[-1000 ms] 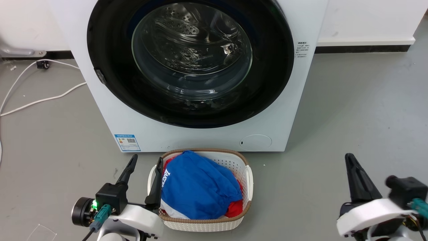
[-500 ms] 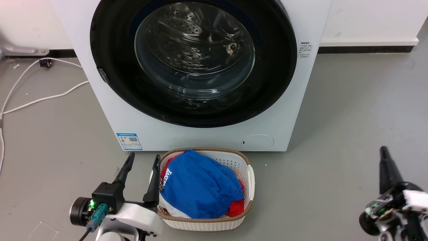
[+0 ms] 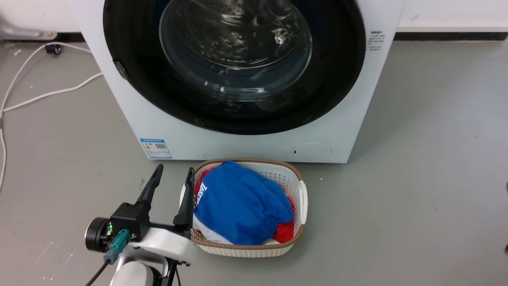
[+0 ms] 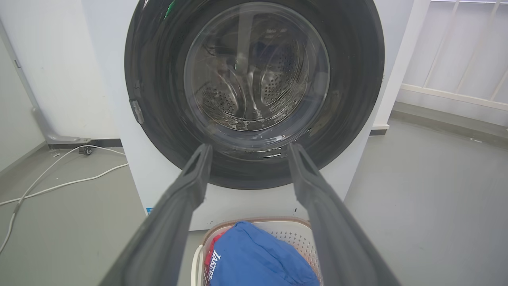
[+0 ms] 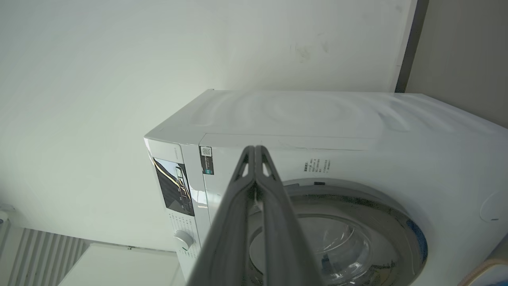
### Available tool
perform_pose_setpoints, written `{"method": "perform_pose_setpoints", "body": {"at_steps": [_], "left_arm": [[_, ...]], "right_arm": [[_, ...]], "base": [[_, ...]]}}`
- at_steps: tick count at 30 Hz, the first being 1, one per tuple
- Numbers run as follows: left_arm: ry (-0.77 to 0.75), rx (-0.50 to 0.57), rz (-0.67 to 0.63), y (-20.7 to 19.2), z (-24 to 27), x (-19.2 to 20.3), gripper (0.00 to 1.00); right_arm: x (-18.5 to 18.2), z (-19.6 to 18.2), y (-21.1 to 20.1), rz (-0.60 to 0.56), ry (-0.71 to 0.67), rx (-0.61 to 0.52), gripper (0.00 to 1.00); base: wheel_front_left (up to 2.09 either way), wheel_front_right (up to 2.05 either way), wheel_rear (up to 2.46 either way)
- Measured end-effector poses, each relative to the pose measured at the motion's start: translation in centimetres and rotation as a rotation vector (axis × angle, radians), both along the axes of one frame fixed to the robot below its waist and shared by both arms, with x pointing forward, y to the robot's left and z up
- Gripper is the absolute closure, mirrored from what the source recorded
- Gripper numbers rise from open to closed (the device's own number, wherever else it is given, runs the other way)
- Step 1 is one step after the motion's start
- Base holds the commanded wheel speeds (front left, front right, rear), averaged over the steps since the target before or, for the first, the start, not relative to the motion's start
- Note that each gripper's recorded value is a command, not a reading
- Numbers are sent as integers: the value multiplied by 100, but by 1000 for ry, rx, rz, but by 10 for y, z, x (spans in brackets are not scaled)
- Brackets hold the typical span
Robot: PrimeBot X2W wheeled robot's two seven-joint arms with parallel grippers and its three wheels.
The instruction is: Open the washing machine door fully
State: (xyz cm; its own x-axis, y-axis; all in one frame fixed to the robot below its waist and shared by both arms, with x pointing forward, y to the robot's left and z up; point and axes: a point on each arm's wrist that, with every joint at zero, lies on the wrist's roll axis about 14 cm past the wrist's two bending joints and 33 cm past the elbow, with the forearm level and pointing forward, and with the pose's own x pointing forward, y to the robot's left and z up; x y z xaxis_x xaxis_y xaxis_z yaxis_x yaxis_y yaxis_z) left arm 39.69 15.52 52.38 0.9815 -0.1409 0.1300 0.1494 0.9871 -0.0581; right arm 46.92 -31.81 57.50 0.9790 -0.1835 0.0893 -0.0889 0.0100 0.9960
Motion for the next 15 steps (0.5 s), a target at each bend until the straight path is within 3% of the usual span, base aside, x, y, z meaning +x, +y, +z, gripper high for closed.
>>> {"method": "perform_pose_setpoints", "body": {"at_steps": [5,15], "left_arm": [[-6,-5,1,0,1,6,0],[-16,-5,7,3,1,24,0]], "right_arm": [[44,25,5,100,26,-129,100],[126,41,60,381,149,-403,100]], "base": [[0,0,0],[0,0,0]]}}
